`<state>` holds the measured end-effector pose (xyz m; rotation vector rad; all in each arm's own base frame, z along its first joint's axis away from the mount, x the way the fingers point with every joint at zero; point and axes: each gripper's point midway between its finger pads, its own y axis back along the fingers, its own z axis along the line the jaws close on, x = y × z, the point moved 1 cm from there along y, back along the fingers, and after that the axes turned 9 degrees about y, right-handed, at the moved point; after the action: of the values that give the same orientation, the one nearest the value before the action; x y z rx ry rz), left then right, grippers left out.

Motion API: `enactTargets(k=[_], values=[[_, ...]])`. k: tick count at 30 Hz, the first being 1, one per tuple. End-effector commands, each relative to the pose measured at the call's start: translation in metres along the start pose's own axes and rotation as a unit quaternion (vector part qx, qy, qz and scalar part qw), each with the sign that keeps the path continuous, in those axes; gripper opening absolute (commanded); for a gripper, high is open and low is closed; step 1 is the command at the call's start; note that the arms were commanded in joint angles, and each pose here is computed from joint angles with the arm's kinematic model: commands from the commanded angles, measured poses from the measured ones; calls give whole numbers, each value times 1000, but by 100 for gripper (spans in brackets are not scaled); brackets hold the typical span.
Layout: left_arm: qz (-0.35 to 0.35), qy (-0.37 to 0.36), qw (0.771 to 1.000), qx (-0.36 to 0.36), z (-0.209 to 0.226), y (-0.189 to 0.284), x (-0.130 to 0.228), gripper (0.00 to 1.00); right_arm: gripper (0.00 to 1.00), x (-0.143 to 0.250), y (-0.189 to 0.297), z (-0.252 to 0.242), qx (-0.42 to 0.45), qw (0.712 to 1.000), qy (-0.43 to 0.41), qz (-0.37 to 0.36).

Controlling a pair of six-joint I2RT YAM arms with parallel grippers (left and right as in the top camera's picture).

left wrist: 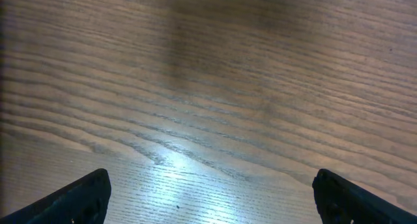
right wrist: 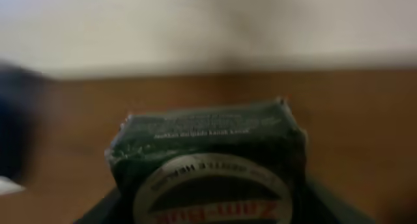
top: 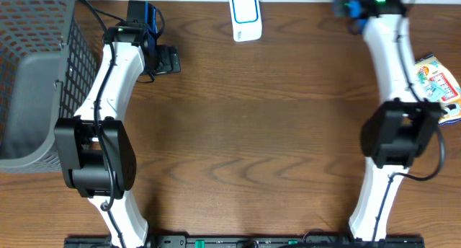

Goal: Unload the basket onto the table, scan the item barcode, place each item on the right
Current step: 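Carry the tin right and drop it beside the yellow bag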

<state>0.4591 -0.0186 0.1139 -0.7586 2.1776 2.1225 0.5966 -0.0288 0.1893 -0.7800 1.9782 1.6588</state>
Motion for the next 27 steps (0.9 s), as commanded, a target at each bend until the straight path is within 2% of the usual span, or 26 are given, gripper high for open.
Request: enactTargets(k=[1,6,13,14,17,18,23,27], values=[[3,7,1000,-7,4,-2,1,98,49,55,-7,-60,58,993,-11,99],[3,7,1000,-7,4,-2,1,97,55,101,-16,-105,64,983,-56,163],[3,7,1000,-7,4,-3,2,98,60,139,-31,-137,78,971,-99,202],[3,7,1000,-7,4,-2,1,97,63,141,-33,-139,78,971,-102,203],[3,7,1000,-7,4,-2,1,97,93,149,-39,-143,77,970,-108,204],[3,7,1000,-7,4,-3,2,98,99,150,-39,-143,77,970,-109,204],[3,7,1000,-7,4,-2,1,98,99,143,-36,-136,60,973,-109,195],[3,7,1000,-7,4,-2,1,98,99,121,-17,-126,32,979,-113,165]])
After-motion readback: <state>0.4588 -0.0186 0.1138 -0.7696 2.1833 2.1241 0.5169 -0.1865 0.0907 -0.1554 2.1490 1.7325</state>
